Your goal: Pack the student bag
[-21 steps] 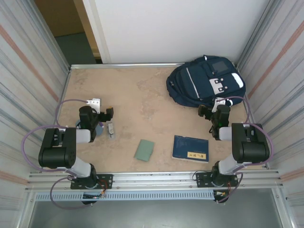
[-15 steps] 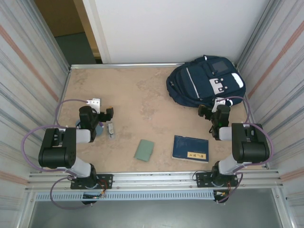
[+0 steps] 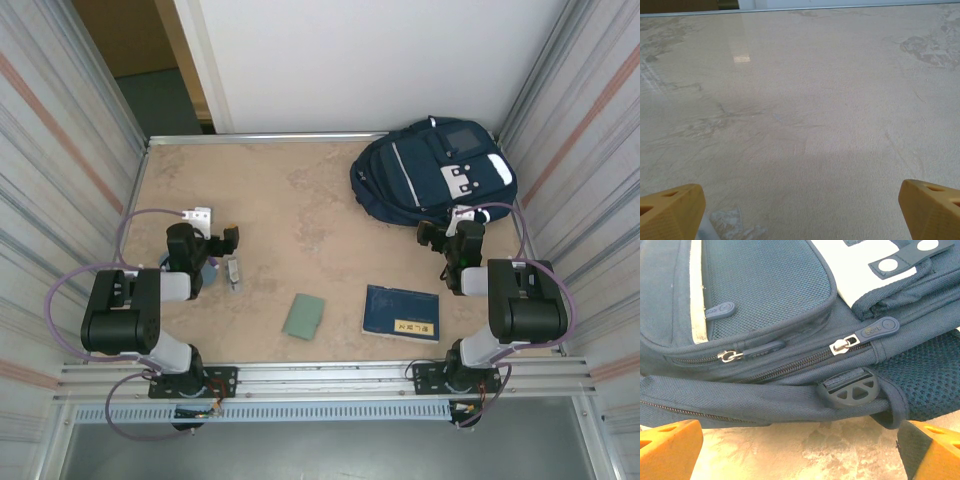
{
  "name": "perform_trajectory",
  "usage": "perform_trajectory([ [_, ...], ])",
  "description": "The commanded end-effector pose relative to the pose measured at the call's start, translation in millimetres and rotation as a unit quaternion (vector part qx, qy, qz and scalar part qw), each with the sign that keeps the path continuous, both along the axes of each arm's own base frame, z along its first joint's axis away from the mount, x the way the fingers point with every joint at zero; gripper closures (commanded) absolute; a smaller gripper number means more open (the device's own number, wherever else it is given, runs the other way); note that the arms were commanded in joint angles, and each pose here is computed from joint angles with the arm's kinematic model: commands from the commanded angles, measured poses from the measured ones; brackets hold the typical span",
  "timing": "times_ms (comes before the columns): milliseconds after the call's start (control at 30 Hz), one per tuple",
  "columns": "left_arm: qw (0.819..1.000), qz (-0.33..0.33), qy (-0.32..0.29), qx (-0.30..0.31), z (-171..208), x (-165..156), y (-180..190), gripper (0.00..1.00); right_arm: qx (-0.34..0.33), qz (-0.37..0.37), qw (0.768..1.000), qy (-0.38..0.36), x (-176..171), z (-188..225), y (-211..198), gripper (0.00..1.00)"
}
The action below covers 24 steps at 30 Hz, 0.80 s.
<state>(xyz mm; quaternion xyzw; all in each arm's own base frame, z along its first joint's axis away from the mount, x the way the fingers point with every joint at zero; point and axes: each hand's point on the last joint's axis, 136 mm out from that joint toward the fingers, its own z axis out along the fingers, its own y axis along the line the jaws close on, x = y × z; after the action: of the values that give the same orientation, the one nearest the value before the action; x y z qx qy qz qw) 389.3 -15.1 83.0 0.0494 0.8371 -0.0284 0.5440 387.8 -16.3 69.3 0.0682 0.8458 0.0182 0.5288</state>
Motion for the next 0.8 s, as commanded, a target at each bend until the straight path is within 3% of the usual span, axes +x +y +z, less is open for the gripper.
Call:
perform_trajectory([
  [0, 1.000, -0.001, -0.014, 0.010, 9.0, 6.3, -0.8, 0.01, -0.014, 0.003, 1.000, -0.017, 7.2, 11.6, -2.5, 0.01],
  [567, 1.000, -0.002, -0.013, 0.007, 8.3, 6.2, -0.5, 0.02, -0.014, 0.004, 1.000, -0.019, 7.1, 12.8, -1.5, 0.01],
  [767, 0.999, -0.013, -0.016, 0.030, 26.2, 3.7, -8.8, 0.01, 0.005, -0.016, 0.999, 0.039, 12.2, 33.3, -8.0, 0.01],
])
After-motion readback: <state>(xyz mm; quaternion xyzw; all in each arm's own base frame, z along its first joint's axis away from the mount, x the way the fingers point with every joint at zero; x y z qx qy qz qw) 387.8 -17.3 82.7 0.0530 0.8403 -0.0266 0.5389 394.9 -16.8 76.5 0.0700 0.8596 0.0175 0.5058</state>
